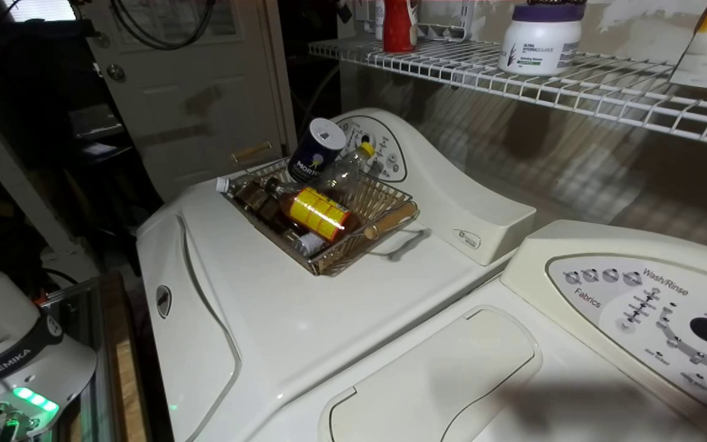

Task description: Remove the orange container from the bottom white rack to the basket on the left washing machine

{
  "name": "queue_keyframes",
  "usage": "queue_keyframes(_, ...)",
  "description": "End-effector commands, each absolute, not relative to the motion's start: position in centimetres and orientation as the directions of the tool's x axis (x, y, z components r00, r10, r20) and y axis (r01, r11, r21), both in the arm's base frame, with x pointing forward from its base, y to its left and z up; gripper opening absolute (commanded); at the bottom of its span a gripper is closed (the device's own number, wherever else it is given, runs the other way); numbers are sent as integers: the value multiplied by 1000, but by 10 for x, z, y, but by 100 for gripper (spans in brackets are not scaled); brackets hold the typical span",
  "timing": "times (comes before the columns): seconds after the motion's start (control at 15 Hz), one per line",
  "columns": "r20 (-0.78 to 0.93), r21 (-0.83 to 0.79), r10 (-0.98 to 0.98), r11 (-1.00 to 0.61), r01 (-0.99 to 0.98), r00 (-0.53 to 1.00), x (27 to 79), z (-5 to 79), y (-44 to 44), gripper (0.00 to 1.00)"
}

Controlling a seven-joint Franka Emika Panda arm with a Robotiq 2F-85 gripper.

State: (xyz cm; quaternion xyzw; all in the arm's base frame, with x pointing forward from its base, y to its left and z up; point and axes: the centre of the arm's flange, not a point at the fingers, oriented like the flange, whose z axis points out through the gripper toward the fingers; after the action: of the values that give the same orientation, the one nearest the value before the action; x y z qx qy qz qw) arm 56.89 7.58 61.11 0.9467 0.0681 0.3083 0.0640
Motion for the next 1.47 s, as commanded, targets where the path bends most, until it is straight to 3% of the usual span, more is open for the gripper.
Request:
queue_keyframes(0.0,617,160,166,-984,84,769,612,628,76,100)
queue_keyframes(1.2,694,114,94,-993,20,713,697,649,50,99)
queue_keyframes(1.33,695,113,90,-993,15,713,700,648,48,87)
queue_keyframes(1.4,695,112,87,-994,13,713,701,647,47,70)
